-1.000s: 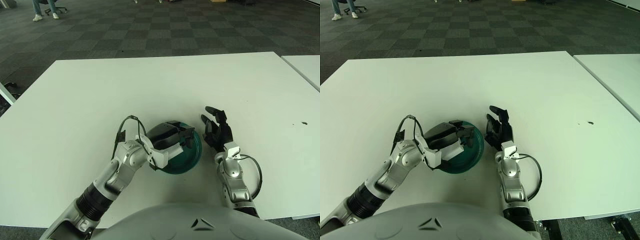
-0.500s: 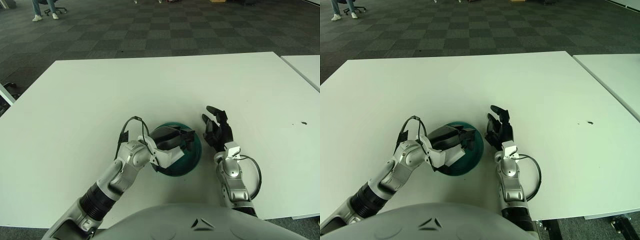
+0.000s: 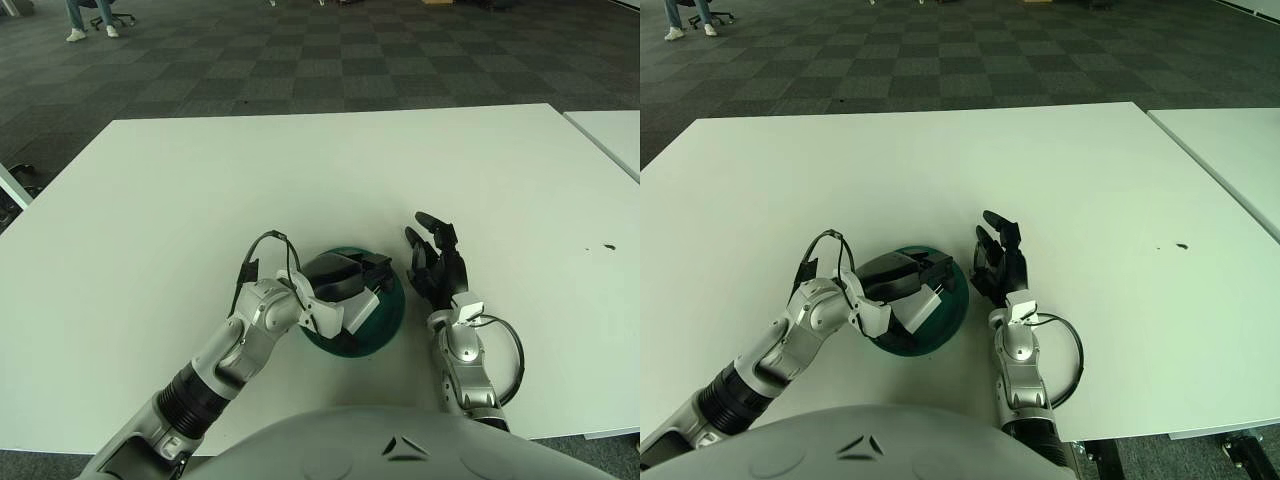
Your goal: Put the charger into the plate.
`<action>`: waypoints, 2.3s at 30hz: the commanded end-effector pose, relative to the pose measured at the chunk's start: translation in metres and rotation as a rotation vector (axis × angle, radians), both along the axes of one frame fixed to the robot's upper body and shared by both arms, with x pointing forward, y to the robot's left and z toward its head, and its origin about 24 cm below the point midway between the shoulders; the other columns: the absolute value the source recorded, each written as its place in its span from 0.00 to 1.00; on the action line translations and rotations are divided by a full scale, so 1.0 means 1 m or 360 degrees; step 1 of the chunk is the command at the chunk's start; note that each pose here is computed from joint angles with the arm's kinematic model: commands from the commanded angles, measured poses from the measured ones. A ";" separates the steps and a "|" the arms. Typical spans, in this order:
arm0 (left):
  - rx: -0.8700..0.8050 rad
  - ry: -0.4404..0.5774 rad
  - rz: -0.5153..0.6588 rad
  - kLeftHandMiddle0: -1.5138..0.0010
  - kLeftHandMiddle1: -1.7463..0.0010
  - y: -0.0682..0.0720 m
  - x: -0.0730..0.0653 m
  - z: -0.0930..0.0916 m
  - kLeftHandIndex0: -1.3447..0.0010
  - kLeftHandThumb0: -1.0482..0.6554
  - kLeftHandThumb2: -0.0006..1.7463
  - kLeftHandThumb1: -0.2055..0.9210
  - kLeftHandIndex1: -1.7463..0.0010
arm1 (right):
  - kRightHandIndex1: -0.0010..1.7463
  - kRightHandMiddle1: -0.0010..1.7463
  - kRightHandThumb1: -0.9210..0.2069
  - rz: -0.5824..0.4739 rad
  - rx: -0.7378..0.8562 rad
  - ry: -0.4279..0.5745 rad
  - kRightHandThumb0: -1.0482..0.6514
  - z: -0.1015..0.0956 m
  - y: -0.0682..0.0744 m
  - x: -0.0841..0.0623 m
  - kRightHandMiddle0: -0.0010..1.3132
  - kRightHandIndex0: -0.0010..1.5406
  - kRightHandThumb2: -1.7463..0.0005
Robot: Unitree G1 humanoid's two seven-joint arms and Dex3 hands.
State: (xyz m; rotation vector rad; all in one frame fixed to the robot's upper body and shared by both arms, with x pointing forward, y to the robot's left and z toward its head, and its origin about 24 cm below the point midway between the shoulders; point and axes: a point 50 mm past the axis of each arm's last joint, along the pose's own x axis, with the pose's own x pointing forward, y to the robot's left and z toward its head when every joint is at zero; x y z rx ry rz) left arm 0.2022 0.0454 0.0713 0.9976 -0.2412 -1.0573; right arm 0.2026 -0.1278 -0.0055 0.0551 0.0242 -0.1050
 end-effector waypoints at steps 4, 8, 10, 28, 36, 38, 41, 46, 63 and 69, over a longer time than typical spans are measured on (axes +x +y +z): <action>-0.0075 0.0043 0.0075 0.81 0.92 0.002 -0.001 0.001 1.00 0.00 0.60 1.00 0.71 | 0.00 0.47 0.00 0.0018 -0.0133 0.0241 0.22 -0.033 -0.002 -0.024 0.00 0.30 0.57; -0.0220 0.0014 0.0148 0.80 0.95 0.003 -0.001 0.004 1.00 0.00 0.60 1.00 0.70 | 0.01 0.50 0.00 0.0025 -0.0274 0.0167 0.22 -0.031 -0.003 -0.028 0.02 0.31 0.57; -0.0329 -0.0005 0.0210 0.78 0.95 0.004 -0.001 0.007 1.00 0.00 0.58 1.00 0.63 | 0.01 0.52 0.00 0.0027 -0.0290 0.0172 0.21 -0.030 -0.002 -0.029 0.03 0.32 0.57; -0.0972 0.0160 0.1045 0.74 0.97 0.033 -0.008 0.012 0.95 0.03 0.60 1.00 0.57 | 0.02 0.50 0.00 0.0109 -0.0141 0.0453 0.17 -0.035 -0.003 -0.025 0.00 0.34 0.51; -0.1199 0.0382 0.1350 0.75 0.98 0.042 -0.004 -0.007 0.98 0.04 0.61 1.00 0.57 | 0.02 0.49 0.00 0.0093 -0.0112 0.0493 0.19 -0.037 0.000 -0.027 0.00 0.33 0.49; -0.1378 0.0456 0.1503 0.76 0.99 0.050 -0.007 -0.011 0.99 0.04 0.61 1.00 0.58 | 0.02 0.49 0.00 0.0084 -0.0108 0.0507 0.19 -0.037 0.001 -0.027 0.00 0.34 0.49; -0.1563 0.0472 0.1696 0.76 0.99 0.074 -0.014 -0.016 1.00 0.05 0.61 1.00 0.59 | 0.02 0.49 0.00 0.0072 -0.0102 0.0516 0.20 -0.037 0.001 -0.027 0.00 0.34 0.49; -0.1672 0.0496 0.1822 0.74 0.99 0.083 -0.020 -0.020 1.00 0.06 0.60 1.00 0.58 | 0.02 0.49 0.00 0.0068 -0.0095 0.0514 0.20 -0.036 0.001 -0.028 0.01 0.35 0.49; -0.1450 0.0537 0.1951 0.71 0.98 0.111 -0.029 -0.052 0.98 0.07 0.59 1.00 0.55 | 0.01 0.48 0.00 0.0101 -0.0113 0.0508 0.20 -0.033 -0.002 -0.033 0.00 0.33 0.49; -0.1412 0.0572 0.1981 0.72 0.99 0.120 -0.033 -0.064 0.98 0.08 0.59 1.00 0.55 | 0.01 0.48 0.00 0.0096 -0.0119 0.0499 0.20 -0.030 -0.005 -0.035 0.01 0.34 0.49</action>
